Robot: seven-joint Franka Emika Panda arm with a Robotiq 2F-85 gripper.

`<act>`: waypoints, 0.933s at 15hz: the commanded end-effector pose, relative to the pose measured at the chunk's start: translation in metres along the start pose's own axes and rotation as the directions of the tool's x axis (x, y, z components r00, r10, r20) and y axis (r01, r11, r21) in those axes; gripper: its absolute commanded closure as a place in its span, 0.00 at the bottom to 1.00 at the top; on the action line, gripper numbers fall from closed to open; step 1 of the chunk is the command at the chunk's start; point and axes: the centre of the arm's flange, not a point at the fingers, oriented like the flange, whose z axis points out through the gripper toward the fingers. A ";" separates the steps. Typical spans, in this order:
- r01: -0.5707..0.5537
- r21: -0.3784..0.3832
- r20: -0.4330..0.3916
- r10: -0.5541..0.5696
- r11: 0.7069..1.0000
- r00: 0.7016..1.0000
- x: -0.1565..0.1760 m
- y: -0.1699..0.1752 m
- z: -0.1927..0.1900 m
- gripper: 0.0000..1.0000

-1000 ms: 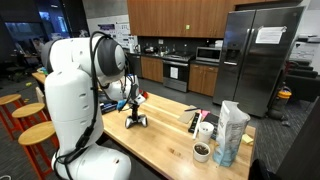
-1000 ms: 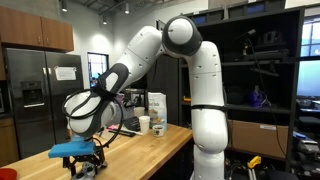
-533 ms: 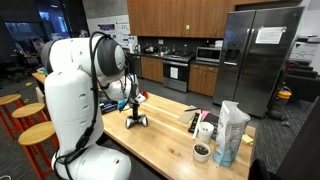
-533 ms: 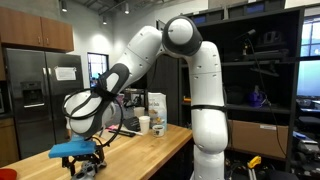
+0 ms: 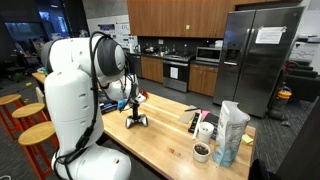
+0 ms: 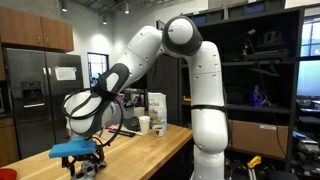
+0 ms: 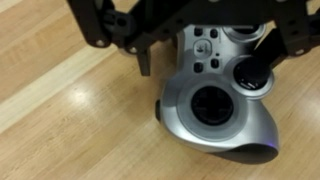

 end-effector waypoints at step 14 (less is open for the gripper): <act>-0.136 0.061 0.097 0.130 0.989 0.987 0.006 0.002 0.002 0.39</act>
